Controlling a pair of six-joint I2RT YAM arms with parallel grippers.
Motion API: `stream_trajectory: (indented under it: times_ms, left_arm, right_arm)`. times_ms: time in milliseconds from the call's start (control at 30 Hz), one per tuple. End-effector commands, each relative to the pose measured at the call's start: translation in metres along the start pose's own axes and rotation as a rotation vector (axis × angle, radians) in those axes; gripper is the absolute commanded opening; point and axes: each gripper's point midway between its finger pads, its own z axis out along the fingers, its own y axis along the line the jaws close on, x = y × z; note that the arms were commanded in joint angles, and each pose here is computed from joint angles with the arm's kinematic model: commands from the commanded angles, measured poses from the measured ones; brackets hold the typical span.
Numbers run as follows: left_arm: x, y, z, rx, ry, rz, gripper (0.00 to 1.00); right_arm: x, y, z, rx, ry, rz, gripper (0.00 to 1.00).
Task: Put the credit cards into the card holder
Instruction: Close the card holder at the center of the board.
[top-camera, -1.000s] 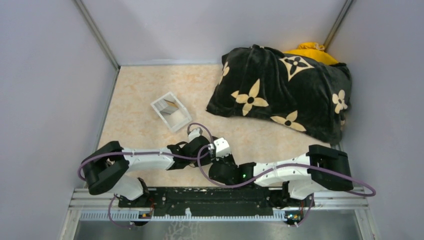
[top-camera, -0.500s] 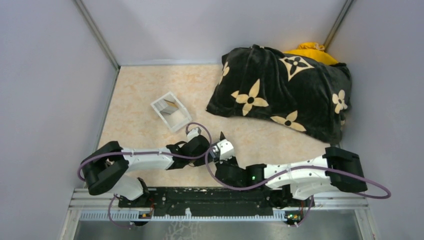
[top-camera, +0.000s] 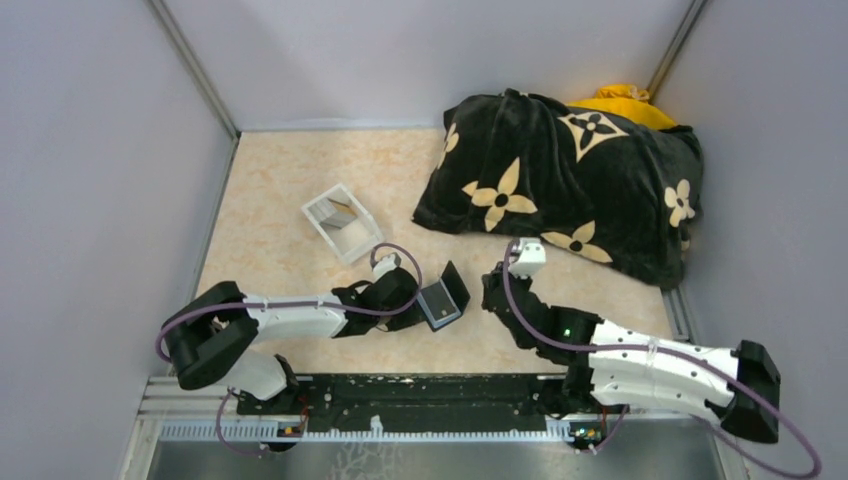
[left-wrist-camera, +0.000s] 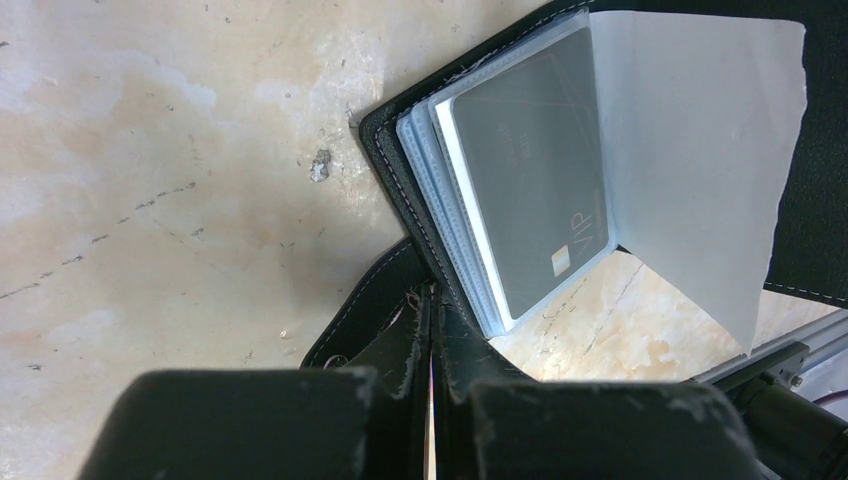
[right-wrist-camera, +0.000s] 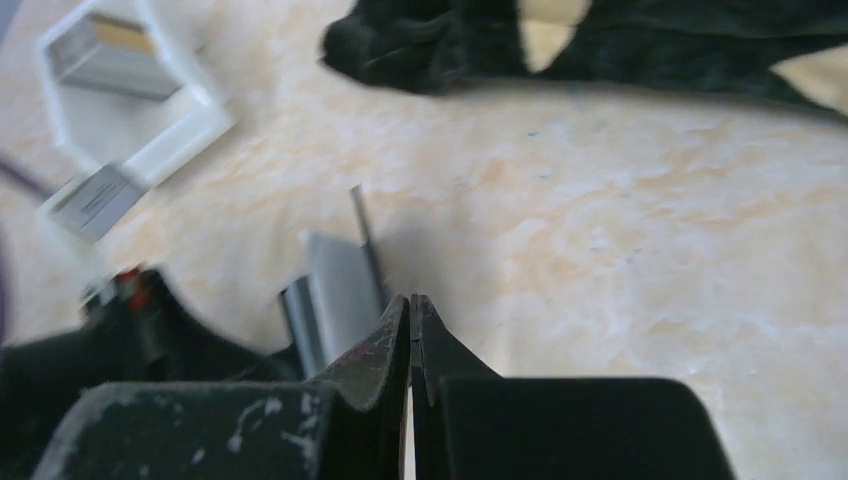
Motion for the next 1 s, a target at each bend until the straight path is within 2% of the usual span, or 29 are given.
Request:
stream_trajectory:
  times_ms: [0, 133, 300, 667, 967]
  left_arm:
    - [0.020, 0.072, 0.004, -0.233, 0.059, 0.070, 0.00]
    - [0.017, 0.070, 0.004, -0.230, 0.057, 0.070, 0.00]
    - [0.015, 0.071, 0.005, -0.236, 0.057, 0.074, 0.00]
    - [0.018, 0.073, 0.013, -0.233, 0.076, 0.074, 0.00]
    - [0.015, 0.072, 0.015, -0.224, 0.076, 0.073, 0.00]
  right_arm:
    - [0.004, -0.025, 0.030, 0.046, 0.047, 0.122, 0.00]
    - [0.021, -0.030, 0.059, 0.011, 0.119, 0.230, 0.00]
    - [0.035, -0.008, 0.077, -0.108, 0.193, 0.305, 0.00]
    - [0.041, 0.032, 0.069, -0.274, 0.239, 0.328, 0.00]
    - [0.069, 0.036, 0.068, -0.277, 0.318, 0.317, 0.00]
